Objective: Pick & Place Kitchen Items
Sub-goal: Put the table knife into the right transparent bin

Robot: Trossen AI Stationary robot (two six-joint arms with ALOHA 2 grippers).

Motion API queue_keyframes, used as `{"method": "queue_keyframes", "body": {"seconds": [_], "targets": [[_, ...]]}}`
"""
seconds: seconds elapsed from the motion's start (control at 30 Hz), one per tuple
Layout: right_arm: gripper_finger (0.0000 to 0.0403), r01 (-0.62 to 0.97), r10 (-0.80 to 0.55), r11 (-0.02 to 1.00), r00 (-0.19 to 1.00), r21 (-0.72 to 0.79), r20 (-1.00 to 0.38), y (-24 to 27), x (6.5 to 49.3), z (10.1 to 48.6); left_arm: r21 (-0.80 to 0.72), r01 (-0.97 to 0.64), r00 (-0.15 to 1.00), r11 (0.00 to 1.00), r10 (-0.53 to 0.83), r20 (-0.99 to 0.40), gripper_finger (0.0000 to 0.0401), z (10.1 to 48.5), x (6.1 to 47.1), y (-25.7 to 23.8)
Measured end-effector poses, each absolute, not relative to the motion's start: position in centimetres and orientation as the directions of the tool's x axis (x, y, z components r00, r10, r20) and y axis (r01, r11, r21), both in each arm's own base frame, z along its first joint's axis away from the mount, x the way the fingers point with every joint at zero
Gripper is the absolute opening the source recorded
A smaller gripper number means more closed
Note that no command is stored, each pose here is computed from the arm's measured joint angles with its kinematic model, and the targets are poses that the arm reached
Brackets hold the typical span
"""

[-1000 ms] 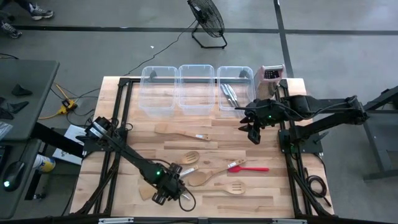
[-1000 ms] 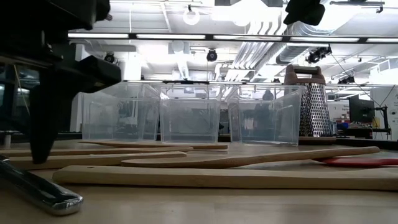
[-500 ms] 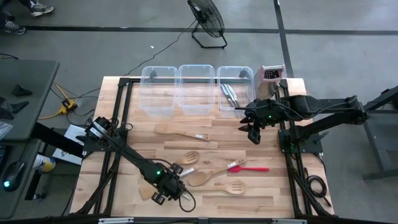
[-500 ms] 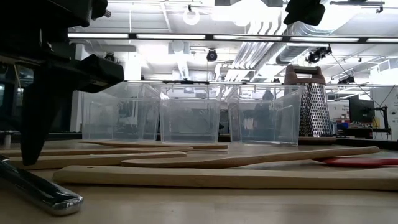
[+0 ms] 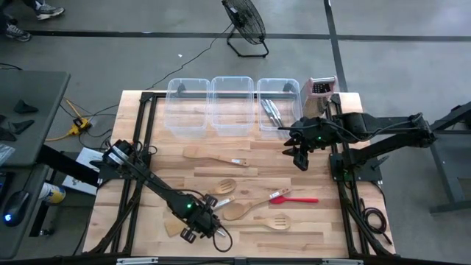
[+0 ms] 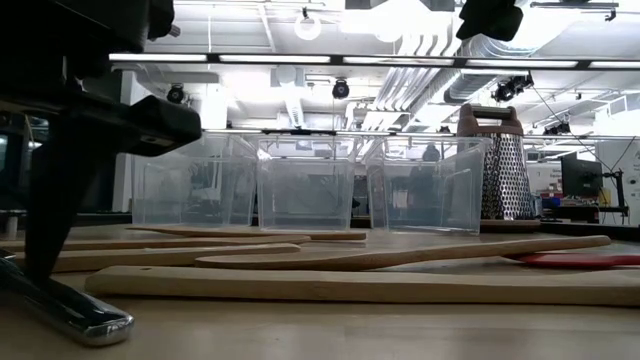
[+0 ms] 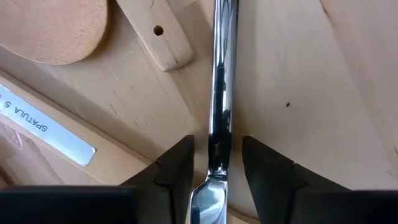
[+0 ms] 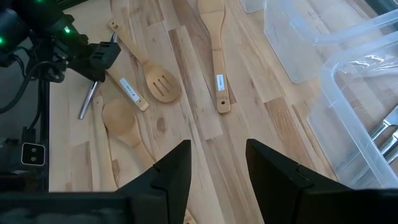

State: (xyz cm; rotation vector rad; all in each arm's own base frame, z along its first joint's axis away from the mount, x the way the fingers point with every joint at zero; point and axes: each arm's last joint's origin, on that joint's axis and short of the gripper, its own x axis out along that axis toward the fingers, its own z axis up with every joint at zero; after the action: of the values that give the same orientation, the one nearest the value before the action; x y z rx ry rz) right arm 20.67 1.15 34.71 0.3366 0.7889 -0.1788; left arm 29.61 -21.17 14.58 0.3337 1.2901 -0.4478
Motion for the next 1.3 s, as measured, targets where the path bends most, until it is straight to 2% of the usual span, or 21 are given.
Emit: {"method": "queue_keyframes", "body": {"seconds": [0.37,0.93,1.3], "targets": [[0.0146,0.283,-0.027,0.930,0.693,0.237,-0.720,1.2,20.7,34.7,-0.043,0.471,0.132,0.881,-0.119,-0.984,0.0037,12.6,29.6,-21.2],[0.0146,0.279,-0.023,0.930,0.693,0.238,-0.720,1.2,20.7,34.7,-0.075,0.365,0.155,0.928,-0.140,-0.978,0.0035,13.9,29.4,-21.1],[0.0146,0.278,-0.022,0.931,0.693,0.238,-0.721,1.2,20.7,34.7,-0.112,0.315,0.181,0.943,-0.176,-0.968,0.0035,17.6,28.9,-21.0]]}}
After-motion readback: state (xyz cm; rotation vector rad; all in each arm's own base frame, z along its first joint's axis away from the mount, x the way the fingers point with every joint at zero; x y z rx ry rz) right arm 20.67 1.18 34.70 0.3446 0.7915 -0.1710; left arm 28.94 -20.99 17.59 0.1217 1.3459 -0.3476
